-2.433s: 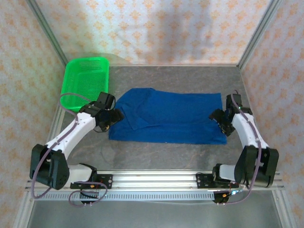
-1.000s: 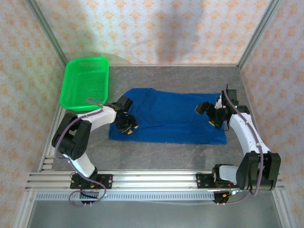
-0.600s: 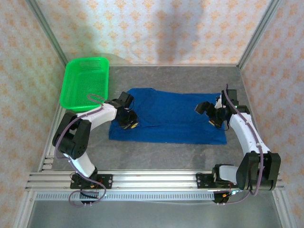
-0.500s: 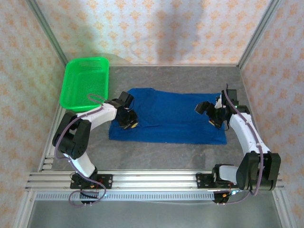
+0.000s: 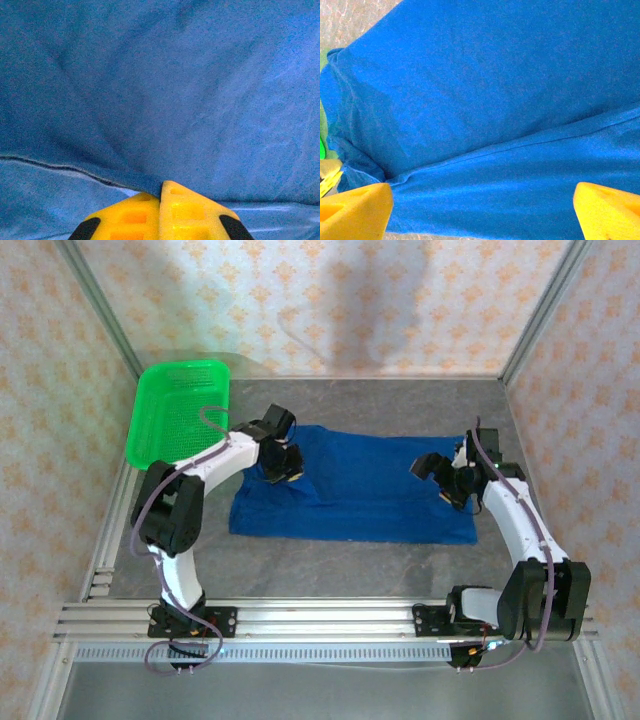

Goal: Fold and stack the t-shirts

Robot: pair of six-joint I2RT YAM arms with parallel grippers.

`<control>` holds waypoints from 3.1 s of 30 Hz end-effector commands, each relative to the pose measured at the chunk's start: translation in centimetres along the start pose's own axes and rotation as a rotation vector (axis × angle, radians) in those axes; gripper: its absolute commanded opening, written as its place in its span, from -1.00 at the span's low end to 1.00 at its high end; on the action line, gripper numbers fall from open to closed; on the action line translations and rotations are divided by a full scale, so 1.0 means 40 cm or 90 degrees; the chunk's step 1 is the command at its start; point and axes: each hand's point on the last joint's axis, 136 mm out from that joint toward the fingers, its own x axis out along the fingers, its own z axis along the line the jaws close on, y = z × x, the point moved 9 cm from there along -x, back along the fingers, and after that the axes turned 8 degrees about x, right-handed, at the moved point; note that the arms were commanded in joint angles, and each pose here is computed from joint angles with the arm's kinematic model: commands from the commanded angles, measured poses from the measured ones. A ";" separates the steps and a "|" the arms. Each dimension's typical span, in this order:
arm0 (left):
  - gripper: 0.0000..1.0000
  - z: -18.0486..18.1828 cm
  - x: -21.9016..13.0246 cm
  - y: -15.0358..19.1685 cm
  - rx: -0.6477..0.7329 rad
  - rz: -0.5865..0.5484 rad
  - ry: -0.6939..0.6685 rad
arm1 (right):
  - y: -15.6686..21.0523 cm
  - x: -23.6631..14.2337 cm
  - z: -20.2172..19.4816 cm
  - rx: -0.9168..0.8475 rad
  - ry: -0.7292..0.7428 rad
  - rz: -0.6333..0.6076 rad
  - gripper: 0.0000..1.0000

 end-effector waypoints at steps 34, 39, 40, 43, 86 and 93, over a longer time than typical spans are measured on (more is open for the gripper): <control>-0.94 -0.116 0.081 -0.086 0.204 0.055 -0.065 | 0.017 0.066 -0.047 0.035 0.027 0.032 0.87; -0.37 -0.127 0.055 -0.097 0.197 0.033 -0.067 | 0.022 0.072 -0.054 0.039 0.029 0.036 0.87; -0.26 -0.135 0.037 -0.100 0.198 0.017 -0.057 | 0.023 0.072 -0.056 0.040 0.030 0.034 0.87; 0.25 -0.157 -0.033 -0.106 0.179 -0.028 -0.037 | 0.026 0.068 -0.058 0.041 0.033 0.030 0.87; 0.07 0.369 -0.041 0.270 -0.097 0.031 -0.259 | 0.103 0.154 -0.202 0.140 0.453 -0.033 0.80; 0.40 0.261 -0.168 0.198 -0.059 -0.048 -0.170 | 0.067 0.082 -0.154 0.117 0.443 -0.094 0.83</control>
